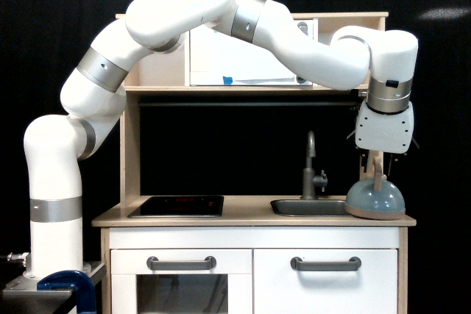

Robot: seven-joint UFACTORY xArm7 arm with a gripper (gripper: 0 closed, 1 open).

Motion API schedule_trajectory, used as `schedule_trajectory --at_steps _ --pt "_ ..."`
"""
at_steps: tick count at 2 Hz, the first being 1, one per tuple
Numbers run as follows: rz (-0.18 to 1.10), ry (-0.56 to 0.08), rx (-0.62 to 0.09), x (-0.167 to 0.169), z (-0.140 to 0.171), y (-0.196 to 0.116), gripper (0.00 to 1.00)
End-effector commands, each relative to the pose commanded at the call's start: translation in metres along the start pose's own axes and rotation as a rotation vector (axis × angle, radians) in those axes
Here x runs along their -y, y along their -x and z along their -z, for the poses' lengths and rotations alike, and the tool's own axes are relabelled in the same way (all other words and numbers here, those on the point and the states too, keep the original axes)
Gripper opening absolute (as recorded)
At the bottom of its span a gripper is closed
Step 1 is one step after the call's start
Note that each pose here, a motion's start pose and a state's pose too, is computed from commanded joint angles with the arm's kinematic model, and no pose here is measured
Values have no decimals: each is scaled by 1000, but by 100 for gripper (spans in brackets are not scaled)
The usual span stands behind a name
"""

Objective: Place the teapot on the stove

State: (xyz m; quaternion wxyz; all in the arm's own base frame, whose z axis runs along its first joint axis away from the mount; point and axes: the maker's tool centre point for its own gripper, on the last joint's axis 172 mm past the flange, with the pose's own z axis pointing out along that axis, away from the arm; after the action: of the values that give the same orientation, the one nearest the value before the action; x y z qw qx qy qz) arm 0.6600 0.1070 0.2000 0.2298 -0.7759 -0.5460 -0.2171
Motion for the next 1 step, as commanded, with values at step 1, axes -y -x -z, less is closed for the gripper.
schedule_trajectory --at_steps 1 --pt "0 0 0 -2 -16 -15 100"
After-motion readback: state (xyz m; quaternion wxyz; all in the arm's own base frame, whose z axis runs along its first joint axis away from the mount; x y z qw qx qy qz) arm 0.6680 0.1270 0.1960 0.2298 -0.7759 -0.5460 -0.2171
